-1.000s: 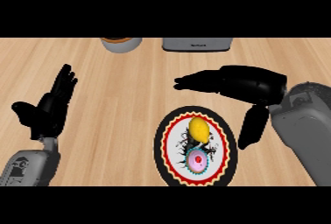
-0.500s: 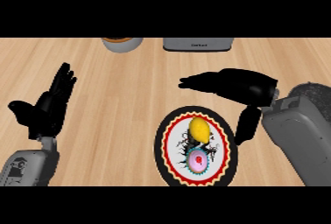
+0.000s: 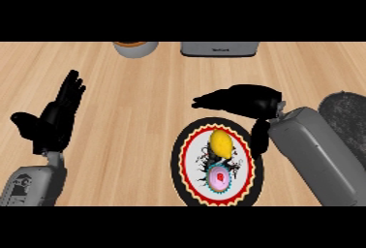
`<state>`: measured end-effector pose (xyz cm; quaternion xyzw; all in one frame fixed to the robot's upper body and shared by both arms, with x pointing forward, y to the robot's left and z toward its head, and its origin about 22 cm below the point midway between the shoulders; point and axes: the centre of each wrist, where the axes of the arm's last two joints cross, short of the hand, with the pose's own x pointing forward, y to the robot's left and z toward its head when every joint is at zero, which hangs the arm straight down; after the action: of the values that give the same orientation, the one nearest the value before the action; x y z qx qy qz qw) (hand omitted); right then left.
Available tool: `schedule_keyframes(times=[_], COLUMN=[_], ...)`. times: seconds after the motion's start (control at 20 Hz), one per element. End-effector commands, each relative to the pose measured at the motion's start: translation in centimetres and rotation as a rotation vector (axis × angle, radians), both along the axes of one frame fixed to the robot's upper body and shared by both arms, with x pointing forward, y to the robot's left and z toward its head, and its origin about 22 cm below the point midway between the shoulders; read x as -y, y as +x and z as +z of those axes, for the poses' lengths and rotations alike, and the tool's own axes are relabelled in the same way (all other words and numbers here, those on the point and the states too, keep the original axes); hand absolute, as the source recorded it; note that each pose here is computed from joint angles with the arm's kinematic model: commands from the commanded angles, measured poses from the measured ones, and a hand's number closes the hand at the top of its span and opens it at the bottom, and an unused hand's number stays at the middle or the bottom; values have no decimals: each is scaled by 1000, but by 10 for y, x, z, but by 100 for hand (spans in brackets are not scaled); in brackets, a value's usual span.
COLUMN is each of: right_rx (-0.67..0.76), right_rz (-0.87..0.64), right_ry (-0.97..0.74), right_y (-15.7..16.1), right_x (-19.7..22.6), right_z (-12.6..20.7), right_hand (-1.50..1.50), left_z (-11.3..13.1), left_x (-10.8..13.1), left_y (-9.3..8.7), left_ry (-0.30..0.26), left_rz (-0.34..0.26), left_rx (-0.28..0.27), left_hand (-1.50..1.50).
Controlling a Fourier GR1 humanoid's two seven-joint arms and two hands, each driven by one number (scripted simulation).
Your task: Pick the lemon from the plate and place it in the pan
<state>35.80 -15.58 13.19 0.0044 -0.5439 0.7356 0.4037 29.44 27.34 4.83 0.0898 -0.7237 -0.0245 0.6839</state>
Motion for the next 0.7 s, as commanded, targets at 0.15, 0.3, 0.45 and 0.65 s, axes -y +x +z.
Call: schedule_keyframes(times=[0.15, 0.3, 0.45, 0.65], right_rx=[29, 36, 132, 128], right_rz=[36, 38, 32, 49], right_ry=[-41, -79, -194, -266], right_y=[-15, -15, -12, -10], right_x=[0, -18, -23, -23], right_z=[-16, -29, -25, -38], right_hand=[-150, -150, -150, -150], left_z=[10, -17, 1, 0], left_x=[-11, -4, -20, -2], left_y=[-6, -4, 0, 2], left_ry=[5, 14, 7, -13], left_rz=[9, 13, 19, -1], left_rx=[-13, 3, 8, 9], left_hand=[0, 0, 0, 0])
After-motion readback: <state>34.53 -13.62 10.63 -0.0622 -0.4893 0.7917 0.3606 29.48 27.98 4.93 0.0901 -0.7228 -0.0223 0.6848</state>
